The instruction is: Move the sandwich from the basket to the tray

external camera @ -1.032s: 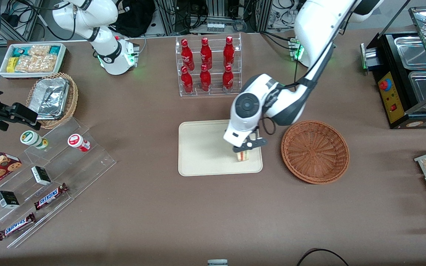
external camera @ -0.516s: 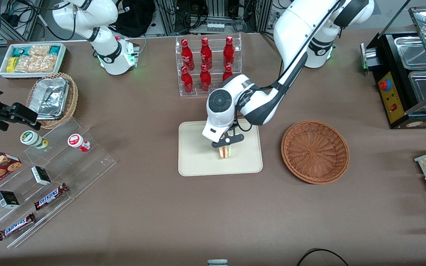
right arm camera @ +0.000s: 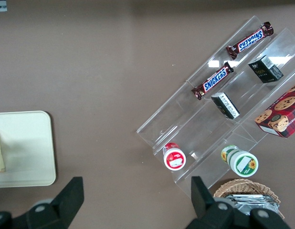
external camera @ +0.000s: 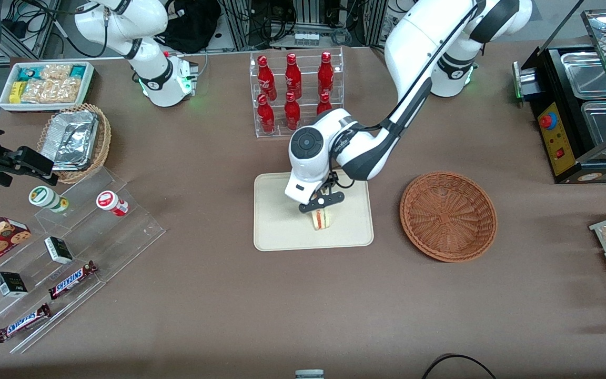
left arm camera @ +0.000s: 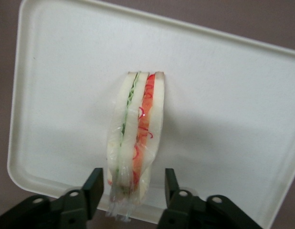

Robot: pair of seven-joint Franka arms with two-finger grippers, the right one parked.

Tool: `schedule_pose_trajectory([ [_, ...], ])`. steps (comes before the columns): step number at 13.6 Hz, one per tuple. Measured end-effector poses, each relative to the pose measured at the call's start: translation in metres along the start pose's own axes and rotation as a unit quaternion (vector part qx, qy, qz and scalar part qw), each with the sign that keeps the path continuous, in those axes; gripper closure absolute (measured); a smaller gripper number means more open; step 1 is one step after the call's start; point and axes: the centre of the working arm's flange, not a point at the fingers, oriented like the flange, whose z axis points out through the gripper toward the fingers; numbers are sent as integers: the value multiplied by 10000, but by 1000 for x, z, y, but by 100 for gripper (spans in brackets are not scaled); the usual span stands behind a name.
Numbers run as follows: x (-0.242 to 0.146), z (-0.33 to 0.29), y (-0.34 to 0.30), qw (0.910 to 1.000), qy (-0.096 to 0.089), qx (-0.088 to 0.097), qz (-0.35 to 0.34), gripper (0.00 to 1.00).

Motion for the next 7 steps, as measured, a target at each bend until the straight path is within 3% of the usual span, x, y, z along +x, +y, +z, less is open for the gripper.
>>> schedule_pose_trajectory([
  [3, 16, -48, -24, 9997, 47, 244, -46, 4],
  [4, 23, -62, -34, 9994, 35, 346, 24, 0],
  [7, 59, -89, -77, 9982, -33, 598, -90, 0],
])
